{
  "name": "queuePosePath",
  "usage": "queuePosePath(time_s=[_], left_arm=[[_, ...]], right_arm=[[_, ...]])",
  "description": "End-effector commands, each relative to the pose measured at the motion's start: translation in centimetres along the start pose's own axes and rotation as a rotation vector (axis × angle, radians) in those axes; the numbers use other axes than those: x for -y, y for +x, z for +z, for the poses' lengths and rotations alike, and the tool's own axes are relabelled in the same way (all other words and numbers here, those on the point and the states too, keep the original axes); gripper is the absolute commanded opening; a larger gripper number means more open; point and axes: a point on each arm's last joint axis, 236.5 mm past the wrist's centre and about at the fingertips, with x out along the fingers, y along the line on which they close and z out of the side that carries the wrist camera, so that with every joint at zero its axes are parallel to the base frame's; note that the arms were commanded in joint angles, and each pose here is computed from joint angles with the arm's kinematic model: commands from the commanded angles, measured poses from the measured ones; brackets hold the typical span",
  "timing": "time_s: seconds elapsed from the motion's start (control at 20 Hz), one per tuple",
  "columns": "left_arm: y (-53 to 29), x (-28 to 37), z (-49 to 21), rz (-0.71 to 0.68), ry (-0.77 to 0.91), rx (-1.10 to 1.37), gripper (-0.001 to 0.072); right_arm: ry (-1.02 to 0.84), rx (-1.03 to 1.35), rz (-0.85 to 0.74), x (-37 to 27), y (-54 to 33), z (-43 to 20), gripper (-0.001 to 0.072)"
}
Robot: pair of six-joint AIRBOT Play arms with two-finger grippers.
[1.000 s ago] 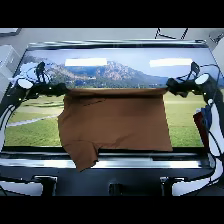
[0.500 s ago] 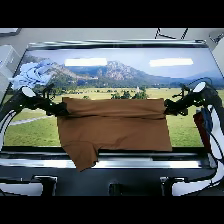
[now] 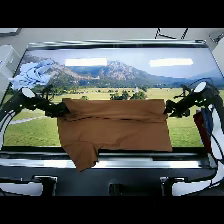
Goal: Fold the clothes and pants, and hang the long-sleeved shirts on hangers.
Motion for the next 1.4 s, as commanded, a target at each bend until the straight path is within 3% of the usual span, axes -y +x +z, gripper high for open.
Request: queuePosePath(time_s=[0.0, 0.1, 0.25, 0.5, 0.7, 1.0, 1.05, 1.1, 1.15, 1.35], left_arm=[[-3.9, -0.4, -0.1, -0.018, 0.028, -0.012, 0.0465], [-6.7, -2.4, -2.3, 0.013, 0.001, -0.059, 0.0465], [-6.8, -6.0, -9.3, 0.083, -0.058, -0.193, 0.0465], [-1.0, -4.3, -20.6, -0.063, -0.108, -0.293, 0.0465], [1.9, -1.6, -22.0, -0.188, -0.174, -0.245, 0.0466], [4.5, 0.4, -21.9, -0.174, -0.175, -0.232, 0.0445], [4.7, 0.6, -21.9, -0.163, -0.19, -0.231, 0.0394], [4.8, 0.8, -22.1, -0.161, -0.179, -0.24, 0.0121], [4.8, 0.9, -22.2, -0.163, -0.17, -0.244, 0.0026], [4.4, 1.0, -21.9, -0.162, -0.125, -0.232, 0.0025]], right_arm=[[-0.029, -0.028, -0.054, 0.7, -3.5, -0.9, 0.0549], [0.021, -0.072, -0.04, 2.2, -5.8, -2.9, 0.0627], [0.159, -0.16, -0.013, 5.9, -6.9, -7.0, 0.0622], [0.219, -0.212, 0.014, 6.8, -3.9, -12.7, 0.0621], [0.227, -0.233, 0.055, 5.9, -3.4, -13.3, 0.0601], [0.216, -0.224, 0.07, 5.6, -3.4, -13.1, 0.0601], [0.216, -0.224, 0.069, 5.6, -3.4, -13.1, 0.0601], [0.216, -0.223, 0.068, 5.7, -3.3, -13.1, 0.0601], [0.217, -0.224, 0.061, 5.8, -3.2, -13.1, 0.0601], [0.239, -0.294, 0.064, 6.3, 0.2, -16.1, 0.061]])
